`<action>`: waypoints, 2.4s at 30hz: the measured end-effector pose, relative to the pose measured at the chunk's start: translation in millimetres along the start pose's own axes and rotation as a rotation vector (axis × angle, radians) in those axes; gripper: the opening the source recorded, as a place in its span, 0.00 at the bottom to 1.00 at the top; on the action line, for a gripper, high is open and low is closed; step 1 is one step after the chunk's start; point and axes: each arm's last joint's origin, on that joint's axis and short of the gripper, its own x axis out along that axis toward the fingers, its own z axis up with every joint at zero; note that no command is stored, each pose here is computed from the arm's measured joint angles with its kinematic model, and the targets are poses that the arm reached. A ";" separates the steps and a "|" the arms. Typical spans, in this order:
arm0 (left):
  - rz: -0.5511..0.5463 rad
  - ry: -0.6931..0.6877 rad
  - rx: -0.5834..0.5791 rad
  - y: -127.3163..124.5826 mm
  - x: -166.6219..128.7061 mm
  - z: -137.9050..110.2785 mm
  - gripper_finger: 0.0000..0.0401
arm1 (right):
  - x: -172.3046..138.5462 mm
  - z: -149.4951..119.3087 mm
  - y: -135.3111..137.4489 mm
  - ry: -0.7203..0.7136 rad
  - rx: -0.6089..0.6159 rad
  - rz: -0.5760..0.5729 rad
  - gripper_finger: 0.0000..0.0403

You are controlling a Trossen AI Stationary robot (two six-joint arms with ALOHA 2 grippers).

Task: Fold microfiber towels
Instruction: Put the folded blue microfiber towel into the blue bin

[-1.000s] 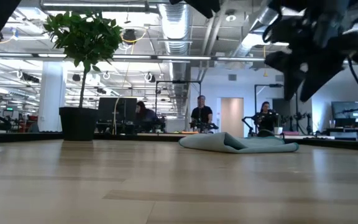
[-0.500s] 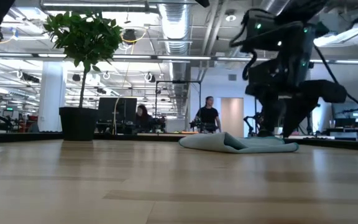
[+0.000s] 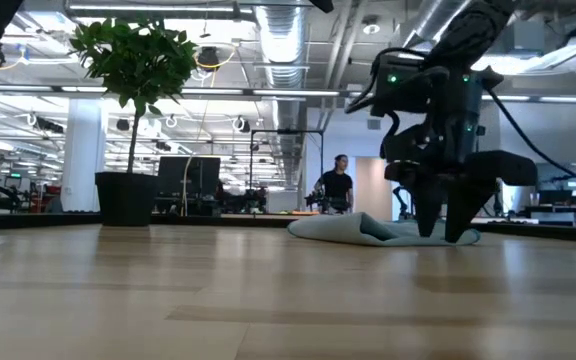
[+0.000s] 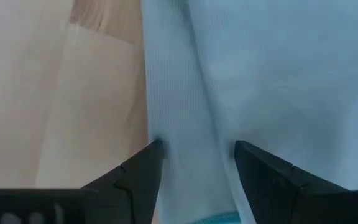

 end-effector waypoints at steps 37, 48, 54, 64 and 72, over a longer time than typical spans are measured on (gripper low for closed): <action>-0.039 0.026 -0.011 -28.1 -11.5 -15.1 0.32 | -34.3 -8.2 32.8 0.028 0.389 0.114 0.02; -0.071 0.022 0.024 -47.4 -20.4 -24.7 0.32 | -92.8 -17.0 95.0 -0.076 0.473 0.272 0.01; -0.081 0.018 0.040 -53.9 -23.7 -28.1 0.32 | -120.6 -27.0 129.2 -0.130 0.551 0.389 0.01; -0.065 0.009 0.048 -54.9 -24.5 -28.8 0.32 | -134.5 -37.7 183.8 -0.068 0.544 0.531 0.01; -0.063 0.008 0.052 -54.8 -24.5 -28.8 0.32 | -152.5 -30.8 212.1 -0.120 0.526 0.646 0.01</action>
